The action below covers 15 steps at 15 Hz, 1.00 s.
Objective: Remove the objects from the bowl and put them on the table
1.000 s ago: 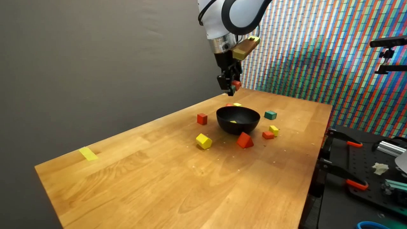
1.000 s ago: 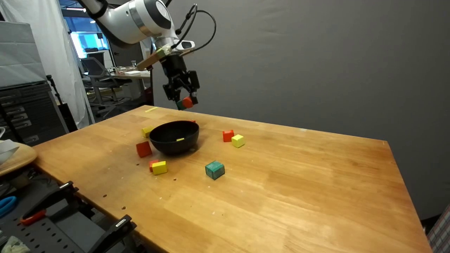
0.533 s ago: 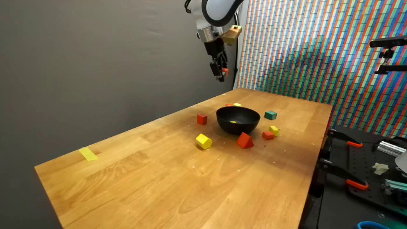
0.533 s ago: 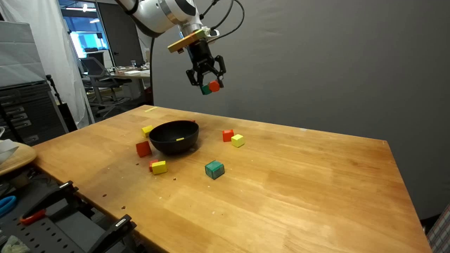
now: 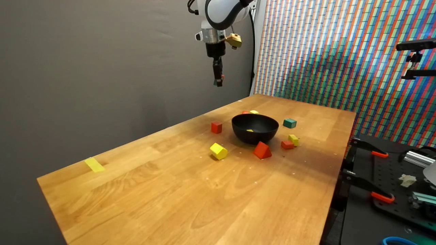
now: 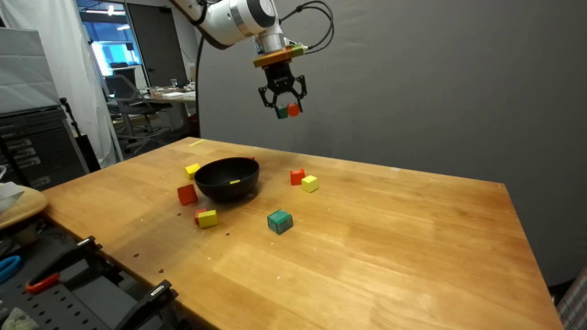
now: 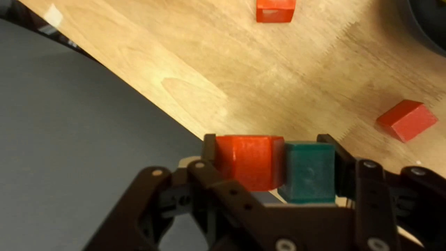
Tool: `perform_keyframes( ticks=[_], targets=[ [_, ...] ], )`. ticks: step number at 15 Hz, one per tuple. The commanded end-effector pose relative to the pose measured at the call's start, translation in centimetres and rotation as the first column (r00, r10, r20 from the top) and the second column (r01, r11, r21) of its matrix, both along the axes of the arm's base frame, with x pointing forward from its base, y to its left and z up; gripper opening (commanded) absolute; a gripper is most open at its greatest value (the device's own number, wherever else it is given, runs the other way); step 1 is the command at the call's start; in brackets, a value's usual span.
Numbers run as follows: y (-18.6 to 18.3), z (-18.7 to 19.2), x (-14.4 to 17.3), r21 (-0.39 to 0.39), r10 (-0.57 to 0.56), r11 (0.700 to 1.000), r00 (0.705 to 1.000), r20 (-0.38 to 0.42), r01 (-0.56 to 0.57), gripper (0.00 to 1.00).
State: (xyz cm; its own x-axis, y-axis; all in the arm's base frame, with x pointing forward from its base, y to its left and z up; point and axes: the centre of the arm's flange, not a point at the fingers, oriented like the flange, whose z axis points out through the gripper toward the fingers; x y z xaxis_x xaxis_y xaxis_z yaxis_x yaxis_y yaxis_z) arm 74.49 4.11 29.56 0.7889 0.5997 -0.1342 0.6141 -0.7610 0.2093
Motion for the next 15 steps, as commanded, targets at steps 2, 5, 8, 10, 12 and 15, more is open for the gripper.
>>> perform_keyframes(
  ticks=[2, 5, 8, 10, 12, 15],
  targets=[
    [0.5, -1.5, 2.8, 0.127, 0.088, 0.988, 0.996, -0.019, -0.085, 0.46],
    [1.2, -4.0, 2.9, 0.153, 0.108, 0.983, 0.993, -0.043, -0.100, 0.46],
    [1.6, -7.0, 2.7, 0.161, 0.110, 0.982, 0.991, -0.077, -0.096, 0.46],
    [1.6, -9.0, 2.8, 0.159, 0.100, 0.984, 0.990, -0.097, -0.084, 0.46],
    [1.4, -10.6, 2.9, 0.157, 0.093, 0.985, 0.989, -0.115, -0.075, 0.46],
    [1.1, -12.3, 2.9, 0.172, 0.100, 0.982, 0.986, -0.134, -0.076, 0.53]
  ],
)
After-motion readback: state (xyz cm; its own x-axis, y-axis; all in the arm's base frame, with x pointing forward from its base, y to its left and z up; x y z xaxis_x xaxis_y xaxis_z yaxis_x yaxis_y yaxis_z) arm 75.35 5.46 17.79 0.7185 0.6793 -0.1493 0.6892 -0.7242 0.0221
